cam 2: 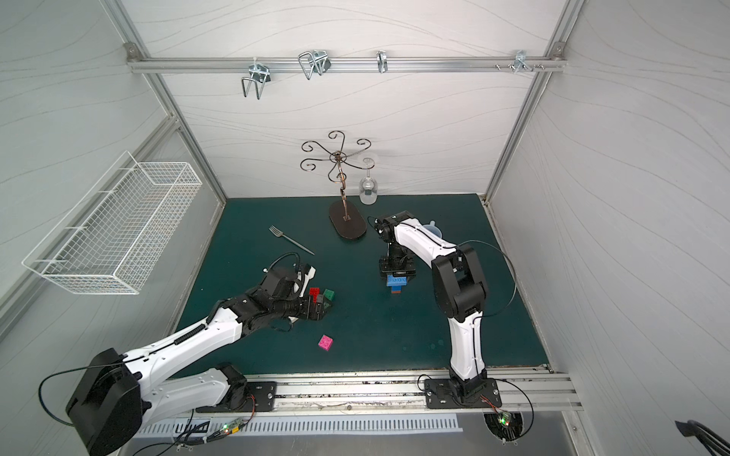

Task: Assemble a spoon with lego
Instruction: Assemble the lego brick with the lego brick.

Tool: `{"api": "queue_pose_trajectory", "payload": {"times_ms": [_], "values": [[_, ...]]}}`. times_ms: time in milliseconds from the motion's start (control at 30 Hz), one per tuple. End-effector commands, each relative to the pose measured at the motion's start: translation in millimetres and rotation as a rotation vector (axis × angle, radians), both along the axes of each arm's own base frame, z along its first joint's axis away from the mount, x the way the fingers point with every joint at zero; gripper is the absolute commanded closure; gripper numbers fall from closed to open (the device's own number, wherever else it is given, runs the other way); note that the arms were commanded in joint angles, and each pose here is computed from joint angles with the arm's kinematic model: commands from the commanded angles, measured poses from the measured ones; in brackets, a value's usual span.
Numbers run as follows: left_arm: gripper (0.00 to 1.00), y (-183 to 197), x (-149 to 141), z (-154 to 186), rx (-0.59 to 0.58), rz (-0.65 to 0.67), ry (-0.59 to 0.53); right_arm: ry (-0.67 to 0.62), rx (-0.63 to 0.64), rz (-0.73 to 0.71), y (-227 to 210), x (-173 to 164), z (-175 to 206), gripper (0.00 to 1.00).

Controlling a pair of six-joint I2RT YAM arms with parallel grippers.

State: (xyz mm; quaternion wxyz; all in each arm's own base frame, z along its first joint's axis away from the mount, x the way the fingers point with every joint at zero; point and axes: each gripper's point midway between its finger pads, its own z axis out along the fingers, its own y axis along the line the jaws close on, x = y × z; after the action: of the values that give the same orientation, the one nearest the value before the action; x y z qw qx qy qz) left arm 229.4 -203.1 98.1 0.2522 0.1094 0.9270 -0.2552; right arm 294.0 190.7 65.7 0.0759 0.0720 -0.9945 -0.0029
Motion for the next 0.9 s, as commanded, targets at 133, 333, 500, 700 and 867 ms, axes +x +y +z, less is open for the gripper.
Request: {"api": "queue_pose_trajectory", "payload": {"times_ms": [133,333,500,700,867], "values": [[0.00,-1,3,6,-0.009,0.004,-0.024,0.106,-0.010,-0.026,-7,-15,-45,0.34],[0.00,0,2,9,-0.008,0.005,-0.031,0.080,0.030,-0.034,-1,-9,-32,0.28],[0.00,1,2,9,-0.004,0.007,-0.030,0.063,0.042,-0.035,0,-6,-26,0.23],[0.00,7,-4,4,0.055,0.008,0.002,0.037,0.052,-0.032,0,-4,-16,0.18],[0.00,17,-20,-4,0.179,-0.009,0.034,-0.020,0.092,-0.028,3,-2,2,0.14]]}}
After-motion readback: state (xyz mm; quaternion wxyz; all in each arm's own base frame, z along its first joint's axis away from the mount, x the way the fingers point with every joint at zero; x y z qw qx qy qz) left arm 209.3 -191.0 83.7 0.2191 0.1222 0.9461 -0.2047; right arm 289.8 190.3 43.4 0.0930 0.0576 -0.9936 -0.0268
